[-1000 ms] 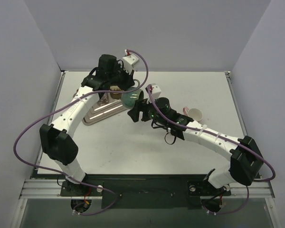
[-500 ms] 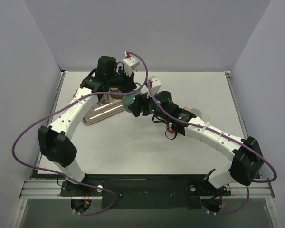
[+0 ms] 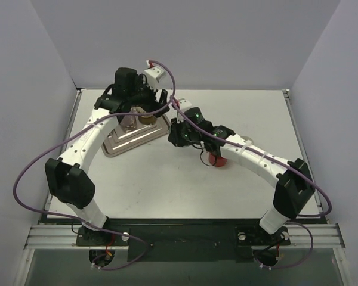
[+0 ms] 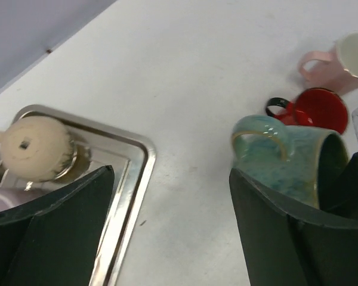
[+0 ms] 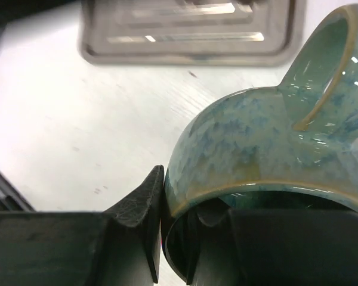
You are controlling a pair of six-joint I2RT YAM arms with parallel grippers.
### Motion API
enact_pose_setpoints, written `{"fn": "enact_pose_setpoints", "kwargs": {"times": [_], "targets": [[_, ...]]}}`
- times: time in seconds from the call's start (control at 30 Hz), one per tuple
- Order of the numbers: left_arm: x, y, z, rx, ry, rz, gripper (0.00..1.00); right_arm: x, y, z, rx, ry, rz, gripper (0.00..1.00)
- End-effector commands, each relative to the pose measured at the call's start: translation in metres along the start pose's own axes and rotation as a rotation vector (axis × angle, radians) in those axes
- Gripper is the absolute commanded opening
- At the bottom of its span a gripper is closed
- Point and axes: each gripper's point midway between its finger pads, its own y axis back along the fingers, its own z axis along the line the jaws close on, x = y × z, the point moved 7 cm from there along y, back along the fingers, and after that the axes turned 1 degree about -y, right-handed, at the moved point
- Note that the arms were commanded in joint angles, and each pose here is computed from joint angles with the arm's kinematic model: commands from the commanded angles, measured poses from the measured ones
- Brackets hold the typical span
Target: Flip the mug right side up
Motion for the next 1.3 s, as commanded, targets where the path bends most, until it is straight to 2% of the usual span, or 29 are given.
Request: {"fn": "enact_pose_setpoints", "kwargs": {"times": [0.0, 0.13, 0.33, 0.53, 0.6, 0.7, 0.77, 0.87, 1.0, 1.03, 1.07, 1.13, 1.23, 1.27], "targets": [[-0.004, 0.027, 0.062, -0.254, 0.016, -0.013, 0.89, 0.018, -0.006, -0.028, 0.168, 0.098, 0.239, 0.0], [0.014, 0.032, 0.11, -0.448, -0.04, 0.038, 0.89, 0.045, -0.024, -0.045, 0.215, 0.043, 0.366, 0.0], [0.044, 0.041, 0.167, -0.675, -0.115, 0.169, 0.9, 0.063, -0.041, -0.079, 0.312, -0.037, 0.467, 0.0], [0.063, 0.063, 0.218, -0.815, 0.004, 0.18, 0.9, 0.077, -0.054, -0.092, 0.343, -0.049, 0.542, 0.0], [0.068, 0.065, 0.23, -0.843, 0.047, 0.178, 0.91, 0.078, -0.054, -0.094, 0.349, -0.053, 0.553, 0.08], [0.086, 0.072, 0.253, -0.886, 0.126, 0.197, 0.92, 0.075, -0.051, -0.094, 0.354, -0.05, 0.54, 0.32], [0.098, 0.071, 0.264, -0.901, 0.163, 0.223, 0.92, 0.071, -0.049, -0.093, 0.352, -0.045, 0.528, 0.43], [0.11, 0.073, 0.273, -0.919, 0.212, 0.25, 0.93, 0.065, -0.043, -0.089, 0.347, -0.033, 0.51, 0.52], [0.125, 0.081, 0.264, -0.895, 0.269, 0.249, 0.93, 0.059, -0.031, -0.079, 0.358, 0.01, 0.48, 0.58], [0.119, 0.088, 0.256, -0.893, 0.254, 0.221, 0.93, 0.06, -0.028, -0.078, 0.361, 0.017, 0.484, 0.58], [0.133, 0.084, 0.251, -0.885, 0.255, 0.228, 0.9, 0.056, -0.025, -0.077, 0.364, 0.022, 0.467, 0.58], [0.137, 0.089, 0.236, -0.872, 0.247, 0.185, 0.83, 0.054, -0.022, -0.077, 0.376, 0.027, 0.452, 0.58], [0.161, 0.078, 0.234, -0.877, 0.284, 0.216, 0.76, 0.052, -0.019, -0.078, 0.4, 0.033, 0.426, 0.59], [0.171, 0.073, 0.237, -0.889, 0.312, 0.239, 0.7, 0.05, -0.018, -0.077, 0.399, 0.033, 0.418, 0.59]]}}
